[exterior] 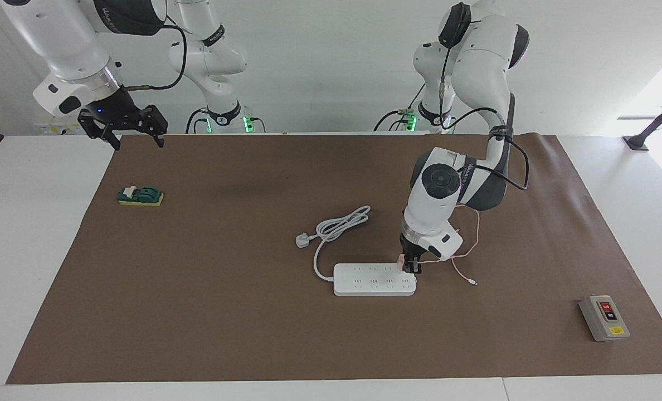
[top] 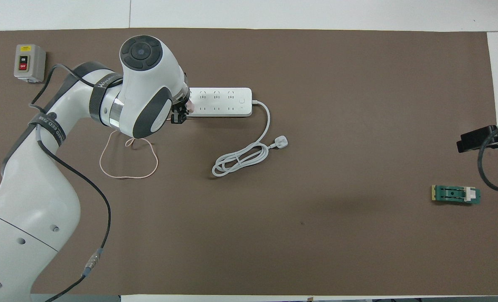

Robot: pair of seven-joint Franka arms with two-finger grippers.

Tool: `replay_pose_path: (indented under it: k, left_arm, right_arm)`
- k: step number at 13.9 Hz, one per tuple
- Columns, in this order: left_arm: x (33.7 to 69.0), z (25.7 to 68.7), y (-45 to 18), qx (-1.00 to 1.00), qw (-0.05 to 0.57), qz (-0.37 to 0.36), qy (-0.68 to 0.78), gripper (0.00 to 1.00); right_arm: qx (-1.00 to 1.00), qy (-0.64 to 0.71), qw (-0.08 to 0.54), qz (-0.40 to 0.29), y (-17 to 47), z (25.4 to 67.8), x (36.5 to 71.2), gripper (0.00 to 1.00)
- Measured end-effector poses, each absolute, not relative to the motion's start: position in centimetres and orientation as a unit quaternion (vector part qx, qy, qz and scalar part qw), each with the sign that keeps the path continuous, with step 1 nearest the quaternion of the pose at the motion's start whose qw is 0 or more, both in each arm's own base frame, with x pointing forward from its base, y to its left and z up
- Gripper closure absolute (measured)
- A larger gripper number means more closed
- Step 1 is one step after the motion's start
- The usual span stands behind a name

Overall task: Plug charger into power strip
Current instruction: 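Press the charger prongs into the strip socket with the left gripper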

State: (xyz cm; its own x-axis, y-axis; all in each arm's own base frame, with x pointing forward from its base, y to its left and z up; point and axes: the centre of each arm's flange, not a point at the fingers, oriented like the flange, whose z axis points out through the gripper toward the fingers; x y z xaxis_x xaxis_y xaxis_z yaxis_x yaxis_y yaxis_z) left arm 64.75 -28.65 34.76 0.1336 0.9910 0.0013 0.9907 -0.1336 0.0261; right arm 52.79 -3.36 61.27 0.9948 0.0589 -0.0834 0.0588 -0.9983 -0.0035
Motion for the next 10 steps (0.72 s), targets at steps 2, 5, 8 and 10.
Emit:
replay_pose_path:
  k: [2,5,8,10]
  left_arm:
    - [64.74,34.75,-28.65,0.752,0.009,0.009,0.659,0.67]
    - [64.73,34.33,-28.65,0.752,0.01,0.009,0.659,0.67]
    - [64.69,34.03,-28.8,0.749,0.009,0.014,0.662,0.67]
    - [64.65,33.78,-28.89,0.747,0.008,0.016,0.665,0.67]
  right_arm:
    - [-0.999,-0.029,0.001,0.042,-3.36,61.27,52.79,0.0]
    - [-0.999,-0.029,0.001,0.042,-3.36,61.27,52.79,0.0]
    - [-0.999,-0.029,0.001,0.042,-3.36,61.27,52.79,0.0]
    - [-0.999,-0.029,0.001,0.042,-3.36,61.27,52.79,0.0]
